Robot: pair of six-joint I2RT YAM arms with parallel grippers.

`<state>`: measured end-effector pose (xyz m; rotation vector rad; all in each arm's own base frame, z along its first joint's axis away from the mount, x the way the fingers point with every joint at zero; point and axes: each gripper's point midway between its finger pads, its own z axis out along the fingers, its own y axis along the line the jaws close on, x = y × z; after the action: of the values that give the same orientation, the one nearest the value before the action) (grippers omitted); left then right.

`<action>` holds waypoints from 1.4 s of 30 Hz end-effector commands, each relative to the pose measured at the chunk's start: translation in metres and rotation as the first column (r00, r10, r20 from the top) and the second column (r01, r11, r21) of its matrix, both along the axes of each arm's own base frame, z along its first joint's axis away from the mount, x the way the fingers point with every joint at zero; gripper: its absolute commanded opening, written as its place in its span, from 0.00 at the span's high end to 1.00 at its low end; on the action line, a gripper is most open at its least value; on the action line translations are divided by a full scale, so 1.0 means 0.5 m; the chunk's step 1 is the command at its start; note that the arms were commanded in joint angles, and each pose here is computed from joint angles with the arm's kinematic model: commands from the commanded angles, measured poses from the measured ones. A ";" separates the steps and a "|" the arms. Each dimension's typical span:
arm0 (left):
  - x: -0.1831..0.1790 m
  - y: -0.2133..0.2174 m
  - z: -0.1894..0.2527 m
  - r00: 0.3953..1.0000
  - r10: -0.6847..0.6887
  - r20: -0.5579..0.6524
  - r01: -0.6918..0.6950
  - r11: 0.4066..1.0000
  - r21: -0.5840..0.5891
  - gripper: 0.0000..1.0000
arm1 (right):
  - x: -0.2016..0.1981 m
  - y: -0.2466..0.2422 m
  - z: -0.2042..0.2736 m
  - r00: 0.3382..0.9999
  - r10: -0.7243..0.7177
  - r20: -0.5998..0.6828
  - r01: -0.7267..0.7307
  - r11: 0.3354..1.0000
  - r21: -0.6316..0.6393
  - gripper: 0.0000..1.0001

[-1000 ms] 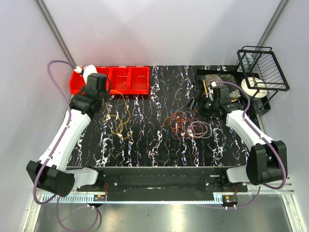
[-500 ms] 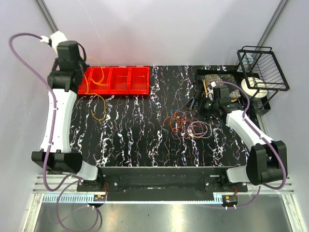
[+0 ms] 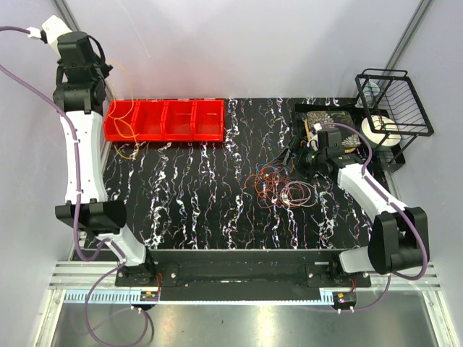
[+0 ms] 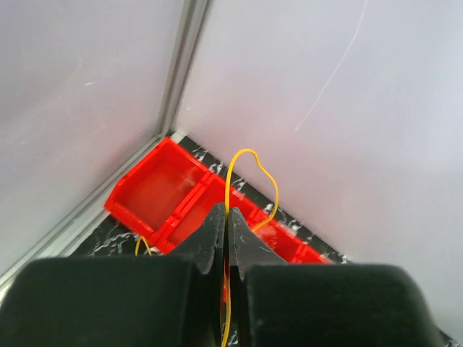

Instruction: Untangle the cables

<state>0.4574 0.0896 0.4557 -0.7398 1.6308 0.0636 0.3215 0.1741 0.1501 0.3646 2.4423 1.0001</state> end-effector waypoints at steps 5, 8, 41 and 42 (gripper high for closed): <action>0.074 -0.001 0.051 0.988 -0.071 0.140 0.078 0.996 -0.046 1.00 | -0.004 0.013 -0.011 0.999 0.032 -0.013 -0.032 0.999 0.003 0.01; 0.099 0.002 0.007 0.989 -0.079 0.124 0.085 0.996 -0.042 1.00 | -0.005 0.012 -0.012 0.999 0.035 -0.014 -0.035 0.999 -0.003 0.01; 0.359 -0.037 -0.055 0.917 -0.225 0.329 0.256 0.965 -0.053 1.00 | -0.027 -0.013 -0.071 0.994 0.026 -0.105 -0.036 0.994 -0.099 0.02; 0.362 -0.040 -0.052 0.912 -0.229 0.340 0.261 0.964 -0.052 1.00 | -0.029 -0.014 -0.074 0.994 0.027 -0.108 -0.038 0.994 -0.102 0.01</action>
<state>0.6300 0.0769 0.3781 -0.6281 1.5581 -0.2272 0.3101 0.1685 0.1172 0.3801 2.5730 0.9200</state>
